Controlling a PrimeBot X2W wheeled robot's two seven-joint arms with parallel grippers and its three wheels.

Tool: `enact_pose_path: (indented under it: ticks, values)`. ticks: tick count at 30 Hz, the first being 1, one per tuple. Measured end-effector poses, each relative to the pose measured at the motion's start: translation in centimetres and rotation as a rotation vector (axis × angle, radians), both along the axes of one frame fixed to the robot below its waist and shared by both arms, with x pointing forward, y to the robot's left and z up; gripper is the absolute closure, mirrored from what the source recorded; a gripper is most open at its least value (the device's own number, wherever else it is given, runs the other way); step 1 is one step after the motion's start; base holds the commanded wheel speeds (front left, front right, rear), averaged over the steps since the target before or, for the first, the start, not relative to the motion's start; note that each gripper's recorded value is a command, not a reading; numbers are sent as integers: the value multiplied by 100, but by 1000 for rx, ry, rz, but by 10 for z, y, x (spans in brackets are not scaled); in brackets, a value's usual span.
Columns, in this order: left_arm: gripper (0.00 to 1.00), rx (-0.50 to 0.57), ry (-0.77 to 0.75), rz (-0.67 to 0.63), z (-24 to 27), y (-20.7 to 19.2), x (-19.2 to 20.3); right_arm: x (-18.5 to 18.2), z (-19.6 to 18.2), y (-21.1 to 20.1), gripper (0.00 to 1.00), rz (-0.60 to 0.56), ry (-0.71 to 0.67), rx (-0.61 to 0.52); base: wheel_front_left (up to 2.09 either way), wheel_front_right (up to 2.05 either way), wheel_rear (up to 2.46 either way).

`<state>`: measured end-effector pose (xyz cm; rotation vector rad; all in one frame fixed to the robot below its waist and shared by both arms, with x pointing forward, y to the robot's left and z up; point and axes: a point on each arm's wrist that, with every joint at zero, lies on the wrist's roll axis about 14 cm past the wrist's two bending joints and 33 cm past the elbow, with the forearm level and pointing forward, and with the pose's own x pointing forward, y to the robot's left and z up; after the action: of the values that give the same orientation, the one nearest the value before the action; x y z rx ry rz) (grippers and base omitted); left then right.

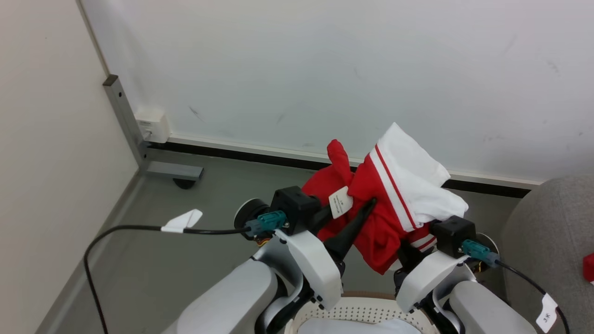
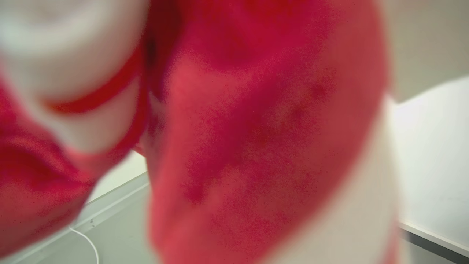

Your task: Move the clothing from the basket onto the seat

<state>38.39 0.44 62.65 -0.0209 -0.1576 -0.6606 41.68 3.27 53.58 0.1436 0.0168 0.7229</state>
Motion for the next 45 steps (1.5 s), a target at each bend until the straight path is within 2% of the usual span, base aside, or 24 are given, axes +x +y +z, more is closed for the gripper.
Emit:
enact_pose_path:
  ticks: [1, 2, 10, 19, 25, 33, 37, 39, 45]
  values:
    - [16, -1, 1, -1, 0, -1, 0, 2, 1, -6, 100, -16, 0, 8, 0, 0, 0]
    - [0, -1, 2, -7, -1, -3, 0, 4, 3, -12, 100, -31, -5, 12, 0, 0, 0]
    - [0, -7, 13, -69, -7, -25, -5, 17, 15, -73, 100, -181, -52, 25, 0, 0, 0]
    - [0, -49, -7, -205, -12, -66, -17, 7, 10, -167, 100, -403, -53, 45, 0, 0, 0]
    - [0, -41, -14, -290, -21, -95, -20, -11, 28, -233, 100, -555, -120, 65, 0, 0, 0]
    - [0, -42, -33, -428, -31, -141, -31, -58, 46, -305, 100, -755, -202, 78, 0, 0, 0]
    - [0, -40, -22, -489, -42, -161, -37, -83, 36, -329, 100, -848, -182, 90, 0, 0, 0]
    - [0, -44, -4, -515, -48, -168, -40, -92, 36, -335, 100, -884, -179, 140, 0, 0, 0]
    - [0, -56, 27, -553, -57, -181, -44, -107, 31, -349, 100, -938, -164, 152, 0, 0, 0]
